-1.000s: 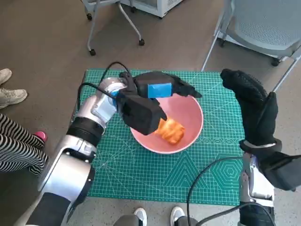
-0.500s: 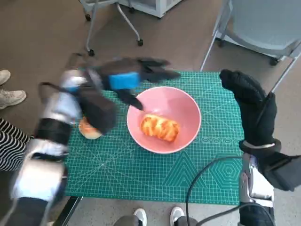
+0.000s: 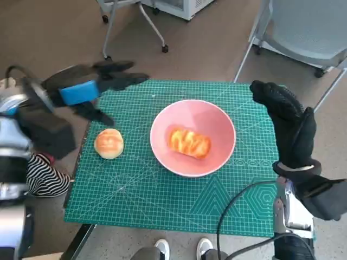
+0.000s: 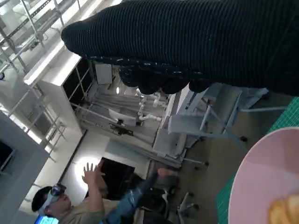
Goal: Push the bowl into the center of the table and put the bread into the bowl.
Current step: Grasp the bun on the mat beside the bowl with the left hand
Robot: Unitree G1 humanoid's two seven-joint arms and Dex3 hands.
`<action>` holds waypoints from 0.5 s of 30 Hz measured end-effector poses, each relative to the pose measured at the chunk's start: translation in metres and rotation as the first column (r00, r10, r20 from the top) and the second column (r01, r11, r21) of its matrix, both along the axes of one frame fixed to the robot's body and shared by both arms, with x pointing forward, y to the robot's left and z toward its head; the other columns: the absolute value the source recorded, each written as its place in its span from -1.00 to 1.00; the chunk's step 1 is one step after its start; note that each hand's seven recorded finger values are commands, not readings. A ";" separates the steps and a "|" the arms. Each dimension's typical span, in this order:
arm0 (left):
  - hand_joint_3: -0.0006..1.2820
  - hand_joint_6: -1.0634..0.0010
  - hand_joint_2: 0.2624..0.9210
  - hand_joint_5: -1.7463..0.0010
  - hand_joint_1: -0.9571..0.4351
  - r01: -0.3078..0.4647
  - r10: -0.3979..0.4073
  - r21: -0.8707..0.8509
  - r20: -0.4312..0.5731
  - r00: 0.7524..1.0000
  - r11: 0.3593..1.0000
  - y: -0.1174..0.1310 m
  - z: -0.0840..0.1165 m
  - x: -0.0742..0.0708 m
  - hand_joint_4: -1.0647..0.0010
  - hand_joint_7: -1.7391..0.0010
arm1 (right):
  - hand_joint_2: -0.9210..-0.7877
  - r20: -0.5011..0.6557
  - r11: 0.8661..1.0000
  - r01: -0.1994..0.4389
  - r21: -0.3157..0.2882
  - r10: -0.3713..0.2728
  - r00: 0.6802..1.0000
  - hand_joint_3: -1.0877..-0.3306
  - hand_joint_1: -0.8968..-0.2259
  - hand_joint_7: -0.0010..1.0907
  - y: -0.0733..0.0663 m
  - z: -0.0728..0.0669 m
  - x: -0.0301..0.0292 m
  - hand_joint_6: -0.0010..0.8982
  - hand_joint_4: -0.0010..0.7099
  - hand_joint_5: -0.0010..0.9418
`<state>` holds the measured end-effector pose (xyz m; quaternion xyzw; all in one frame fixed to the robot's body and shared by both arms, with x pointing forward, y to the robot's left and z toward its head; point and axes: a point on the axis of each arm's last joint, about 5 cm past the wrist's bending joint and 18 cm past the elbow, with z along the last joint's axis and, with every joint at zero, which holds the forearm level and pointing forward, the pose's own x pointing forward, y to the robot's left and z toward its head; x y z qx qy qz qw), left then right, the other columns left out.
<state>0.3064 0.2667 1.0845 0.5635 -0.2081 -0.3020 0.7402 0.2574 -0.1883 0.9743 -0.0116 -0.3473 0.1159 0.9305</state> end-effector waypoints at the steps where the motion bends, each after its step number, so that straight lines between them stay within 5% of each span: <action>1: -1.00 0.44 0.48 0.98 -0.20 -0.010 0.010 -0.001 -0.010 1.000 1.000 0.004 -0.001 -0.002 0.73 0.94 | -1.00 0.000 1.000 -0.001 0.002 0.001 1.000 -0.03 -0.37 0.03 0.000 0.000 0.0000 -0.78 -0.39 -0.99; 15: -1.00 0.42 0.39 0.99 -0.02 -0.142 0.144 0.022 -0.133 0.981 0.990 0.029 -0.018 -0.010 0.71 0.95 | -1.00 -0.003 1.000 -0.005 0.010 0.005 1.000 -0.03 -0.41 0.04 0.002 -0.001 0.0001 -0.79 -0.36 -0.98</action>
